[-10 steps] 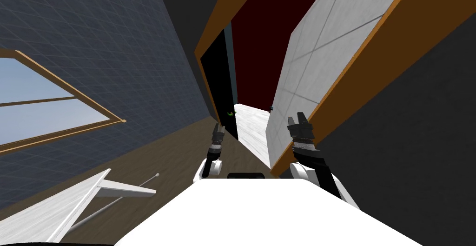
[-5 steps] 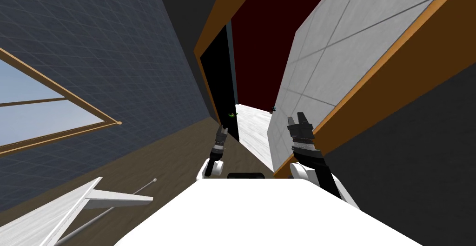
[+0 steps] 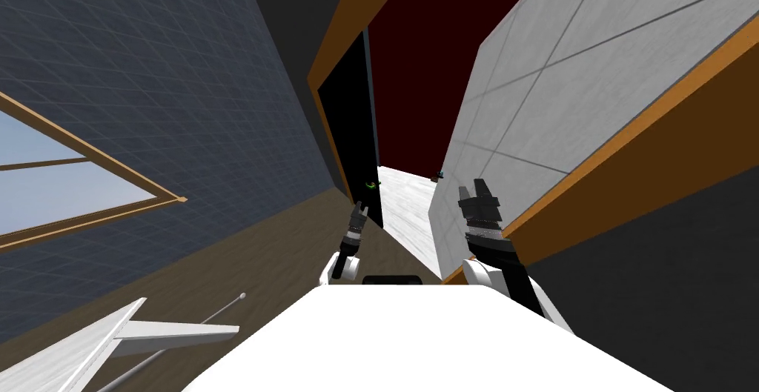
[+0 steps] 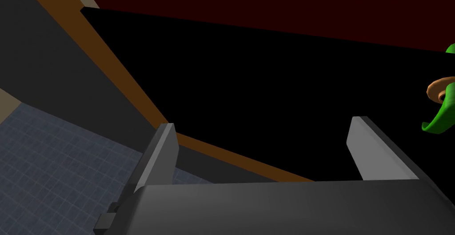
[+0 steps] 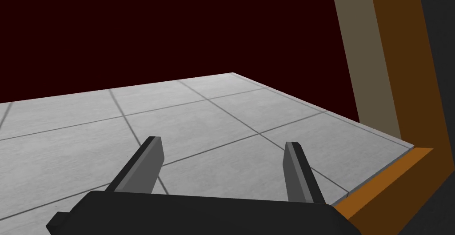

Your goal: Push the door open

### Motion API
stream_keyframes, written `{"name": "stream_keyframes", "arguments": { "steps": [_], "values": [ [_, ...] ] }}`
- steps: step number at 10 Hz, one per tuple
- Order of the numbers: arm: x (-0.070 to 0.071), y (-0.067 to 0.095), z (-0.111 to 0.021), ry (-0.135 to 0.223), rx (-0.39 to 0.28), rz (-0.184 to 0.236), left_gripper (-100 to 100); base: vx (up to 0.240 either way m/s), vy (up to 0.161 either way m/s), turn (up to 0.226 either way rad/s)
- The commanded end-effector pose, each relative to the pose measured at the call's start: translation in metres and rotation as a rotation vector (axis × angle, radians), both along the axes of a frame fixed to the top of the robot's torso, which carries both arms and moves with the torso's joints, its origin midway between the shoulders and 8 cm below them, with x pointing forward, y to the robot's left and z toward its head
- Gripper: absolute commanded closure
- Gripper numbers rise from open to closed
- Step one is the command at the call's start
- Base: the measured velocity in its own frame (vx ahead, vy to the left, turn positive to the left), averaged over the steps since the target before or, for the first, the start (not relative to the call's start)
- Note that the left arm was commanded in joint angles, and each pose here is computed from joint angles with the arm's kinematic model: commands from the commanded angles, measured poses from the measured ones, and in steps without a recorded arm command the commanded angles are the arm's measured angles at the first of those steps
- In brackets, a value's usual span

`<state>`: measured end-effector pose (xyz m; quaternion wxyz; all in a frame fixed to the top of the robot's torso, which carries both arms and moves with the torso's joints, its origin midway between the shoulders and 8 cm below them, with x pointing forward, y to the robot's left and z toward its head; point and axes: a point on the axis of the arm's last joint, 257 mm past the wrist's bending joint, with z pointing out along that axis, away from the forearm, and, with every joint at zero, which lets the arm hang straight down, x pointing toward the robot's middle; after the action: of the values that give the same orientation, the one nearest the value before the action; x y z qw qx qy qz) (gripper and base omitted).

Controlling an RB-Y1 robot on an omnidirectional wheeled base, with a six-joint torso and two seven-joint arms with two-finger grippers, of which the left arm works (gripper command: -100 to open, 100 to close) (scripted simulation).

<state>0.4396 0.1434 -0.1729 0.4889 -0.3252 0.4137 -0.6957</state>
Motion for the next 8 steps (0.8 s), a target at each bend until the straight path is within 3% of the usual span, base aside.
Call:
{"name": "stream_keyframes", "arguments": {
  "steps": [1,8],
  "values": [
    [0.001,-0.006,-0.01,0.018,0.007,-0.018,-100,0.087,0.081,-0.017],
    [0.006,-0.034,-0.054,0.092,0.043,-0.093,-100,0.094,0.079,-0.018]
  ]
}}
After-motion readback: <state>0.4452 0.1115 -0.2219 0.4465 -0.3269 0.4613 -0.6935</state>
